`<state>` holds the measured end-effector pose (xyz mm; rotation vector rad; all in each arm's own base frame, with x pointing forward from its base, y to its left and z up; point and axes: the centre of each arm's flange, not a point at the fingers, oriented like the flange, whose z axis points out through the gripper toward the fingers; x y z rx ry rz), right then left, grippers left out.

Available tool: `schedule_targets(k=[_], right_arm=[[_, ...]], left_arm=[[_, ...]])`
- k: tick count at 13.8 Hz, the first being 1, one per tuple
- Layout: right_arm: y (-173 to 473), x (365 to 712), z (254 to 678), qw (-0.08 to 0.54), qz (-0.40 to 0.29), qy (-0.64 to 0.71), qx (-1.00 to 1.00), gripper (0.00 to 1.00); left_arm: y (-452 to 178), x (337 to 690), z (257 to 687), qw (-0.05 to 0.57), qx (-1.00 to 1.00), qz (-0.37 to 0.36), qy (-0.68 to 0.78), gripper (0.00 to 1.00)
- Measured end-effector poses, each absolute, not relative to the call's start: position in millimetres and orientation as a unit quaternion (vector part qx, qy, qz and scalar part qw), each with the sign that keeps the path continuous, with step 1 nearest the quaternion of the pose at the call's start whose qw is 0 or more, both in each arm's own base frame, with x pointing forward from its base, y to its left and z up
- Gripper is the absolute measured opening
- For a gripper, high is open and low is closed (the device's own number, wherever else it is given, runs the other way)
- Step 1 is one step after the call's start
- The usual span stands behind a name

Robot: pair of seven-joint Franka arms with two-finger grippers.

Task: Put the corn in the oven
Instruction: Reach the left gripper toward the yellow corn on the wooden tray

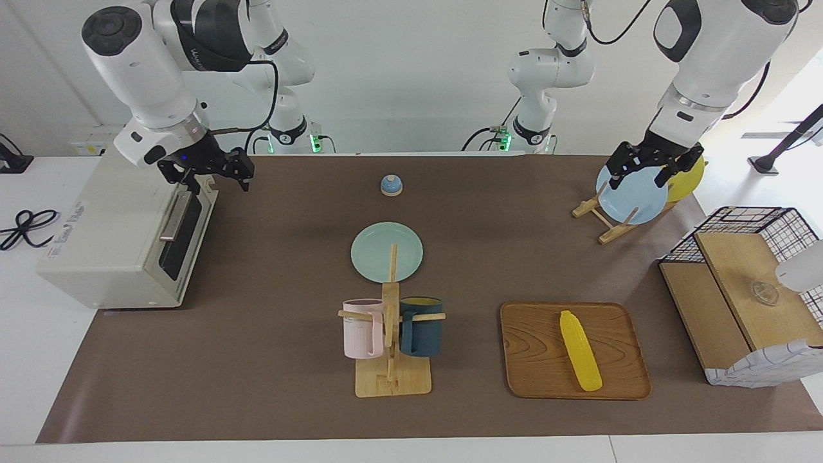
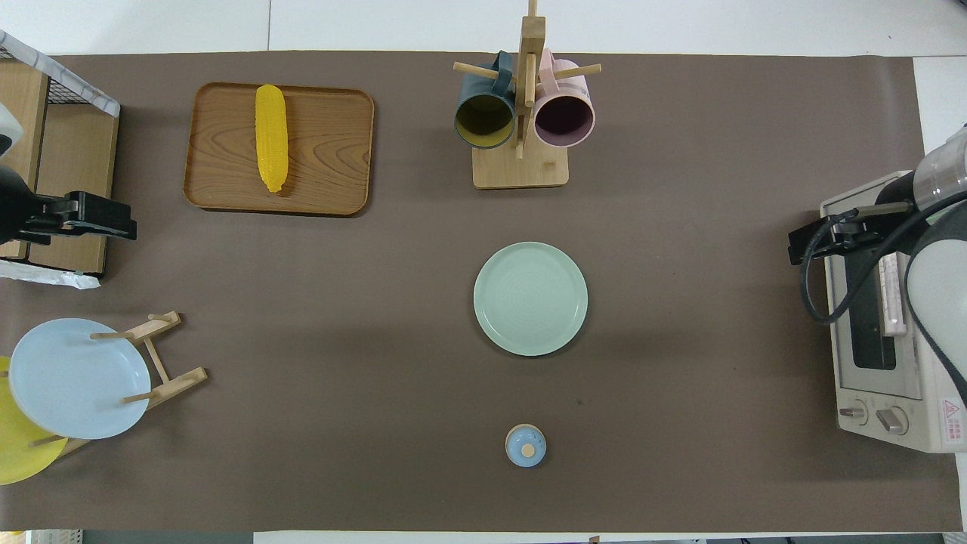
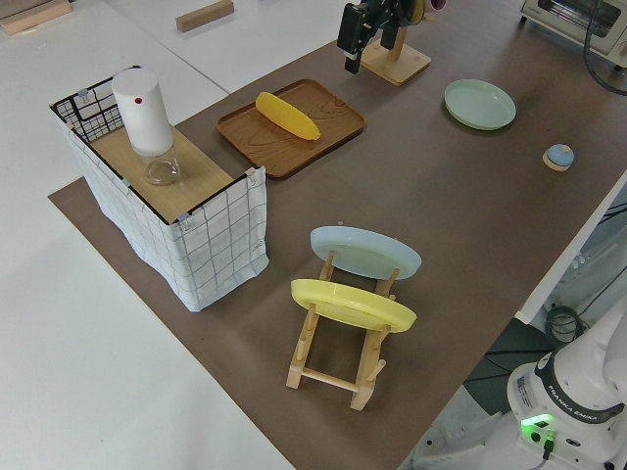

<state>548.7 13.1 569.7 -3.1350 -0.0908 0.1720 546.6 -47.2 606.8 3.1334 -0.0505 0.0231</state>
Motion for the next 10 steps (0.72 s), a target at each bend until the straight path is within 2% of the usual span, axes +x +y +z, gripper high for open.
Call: schedule_targets(k=[8,10], right_arm=[[-11.1,549.7,567.5,0.003,0.051,-0.039,-0.998,1.00],[-21.3,552.0,564.0,0.004,0.040,-0.069,-0.997,0.77]], left_arm=[[-47.2,547.7,607.8,0.004,1.000,0.013,-0.016,1.00],[-47.7,549.2,609.2,0.005,1.000,0.020,-0.016,1.00]])
